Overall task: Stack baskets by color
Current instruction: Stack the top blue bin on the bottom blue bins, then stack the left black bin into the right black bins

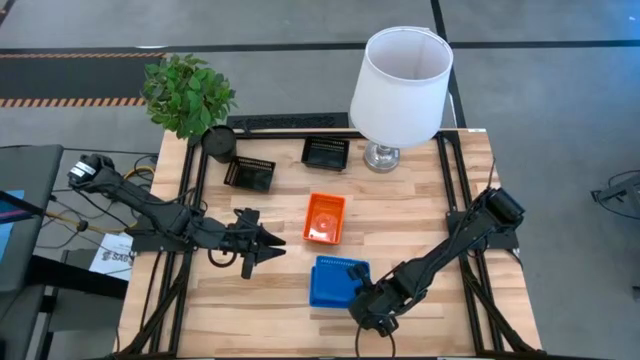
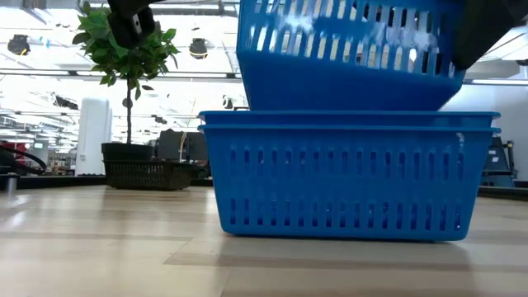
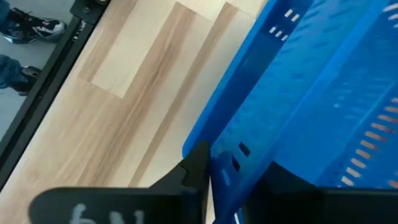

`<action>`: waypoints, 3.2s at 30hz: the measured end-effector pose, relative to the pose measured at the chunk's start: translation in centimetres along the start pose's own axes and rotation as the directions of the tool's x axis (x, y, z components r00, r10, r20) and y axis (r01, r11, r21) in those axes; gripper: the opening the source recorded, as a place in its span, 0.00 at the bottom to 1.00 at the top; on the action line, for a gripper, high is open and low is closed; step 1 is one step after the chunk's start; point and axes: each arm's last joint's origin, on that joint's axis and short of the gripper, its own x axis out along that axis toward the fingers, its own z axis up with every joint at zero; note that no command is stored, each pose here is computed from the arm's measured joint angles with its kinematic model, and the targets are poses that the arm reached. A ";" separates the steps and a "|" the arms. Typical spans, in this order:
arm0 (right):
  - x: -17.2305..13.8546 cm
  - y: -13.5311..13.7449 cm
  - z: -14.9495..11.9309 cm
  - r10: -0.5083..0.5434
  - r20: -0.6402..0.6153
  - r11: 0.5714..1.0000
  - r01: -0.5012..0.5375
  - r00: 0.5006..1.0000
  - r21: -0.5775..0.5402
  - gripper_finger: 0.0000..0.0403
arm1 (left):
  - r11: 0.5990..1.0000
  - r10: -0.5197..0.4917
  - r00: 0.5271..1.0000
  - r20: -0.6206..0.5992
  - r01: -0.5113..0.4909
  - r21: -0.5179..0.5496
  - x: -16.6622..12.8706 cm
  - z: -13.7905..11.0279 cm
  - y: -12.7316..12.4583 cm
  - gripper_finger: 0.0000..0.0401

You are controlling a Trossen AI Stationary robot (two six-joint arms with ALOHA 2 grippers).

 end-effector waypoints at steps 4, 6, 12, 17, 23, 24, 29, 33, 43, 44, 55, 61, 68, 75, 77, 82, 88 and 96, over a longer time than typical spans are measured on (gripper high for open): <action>0.0 0.0 0.0 0.000 0.001 1.000 0.000 1.000 0.003 0.27 | 1.000 0.015 1.000 0.014 -0.015 -0.002 0.0 0.0 0.0 0.31; 0.0 0.0 0.0 0.000 0.001 1.000 0.000 1.000 0.003 0.28 | 1.000 0.019 1.000 0.018 -0.019 -0.006 0.0 0.1 0.0 0.31; 0.0 0.0 0.0 0.000 0.001 1.000 0.000 1.000 0.002 0.32 | 0.999 0.036 0.999 0.032 -0.036 -0.015 0.0 0.1 0.1 0.31; -1.1 -0.2 -0.2 -0.002 -0.011 0.999 0.003 1.000 0.038 0.37 | 0.999 0.040 0.999 0.032 -0.039 -0.025 0.0 0.1 0.1 0.31; -7.9 -1.7 -0.9 -0.033 0.075 0.991 0.022 0.997 0.135 0.42 | 0.978 0.167 0.986 0.016 -0.163 -0.132 0.2 0.0 1.5 0.31; -9.1 -2.0 -1.3 -0.037 0.094 0.987 0.022 0.995 0.161 0.42 | 0.972 0.192 0.981 0.010 -0.189 -0.139 0.3 0.1 1.9 0.31; -14.4 -3.4 -3.7 -0.061 0.178 0.961 0.009 0.982 0.278 0.43 | 0.927 0.337 0.938 -0.083 -0.346 -0.146 0.4 2.1 4.4 0.31; -17.4 -4.0 -6.0 -0.063 0.264 0.938 -0.033 0.963 0.346 0.42 | 0.851 0.500 0.847 -0.180 -0.519 -0.083 -0.4 4.4 6.7 0.31; -19.4 -7.1 -11.5 -0.176 0.357 0.894 -0.004 0.917 0.449 0.39 | 0.760 0.581 0.773 -0.253 -0.627 -0.172 -1.8 8.5 13.3 0.32; -19.4 -7.6 -11.7 -0.198 0.367 0.891 0.011 0.909 0.454 0.38 | 0.745 0.588 0.763 -0.269 -0.640 -0.187 -1.8 8.5 14.0 0.32; -19.6 -12.5 -13.3 -0.213 0.380 0.862 -0.010 0.900 0.507 0.37 | 0.574 0.649 0.602 -0.466 -0.789 -0.220 2.3 7.7 20.1 0.32; -19.4 -14.0 -13.6 -0.266 0.359 0.820 0.014 0.895 0.572 0.36 | 0.515 0.708 0.468 -0.529 -0.855 -0.068 4.5 9.0 22.6 0.32; -18.9 -15.0 -13.3 -0.284 0.351 0.778 0.001 0.892 0.628 0.35 | 0.425 0.743 0.329 -0.583 -0.905 0.030 6.4 8.8 24.7 0.32; -18.3 -15.3 -12.9 -0.284 0.341 0.770 0.001 0.896 0.638 0.35 | 0.382 0.742 0.295 -0.602 -0.924 0.017 6.4 8.1 24.8 0.32; -18.1 -15.4 -12.8 -0.282 0.335 0.770 0.003 0.899 0.639 0.35 | 0.384 0.733 0.303 -0.609 -0.923 0.003 6.4 7.7 25.0 0.32; -17.9 -15.6 -12.7 -0.283 0.330 0.770 0.009 0.901 0.638 0.35 | 0.426 0.696 0.365 -0.619 -0.903 -0.054 6.6 7.0 25.3 0.32; -17.7 -15.8 -12.7 -0.290 0.318 0.763 0.017 0.902 0.646 0.35 | 0.420 0.676 0.354 -0.647 -0.906 -0.057 6.3 6.1 25.6 0.29; -17.7 -15.9 -12.8 -0.292 0.312 0.762 0.022 0.904 0.648 0.35 | 0.470 0.666 0.359 -0.654 -0.883 -0.006 6.7 6.0 25.0 0.02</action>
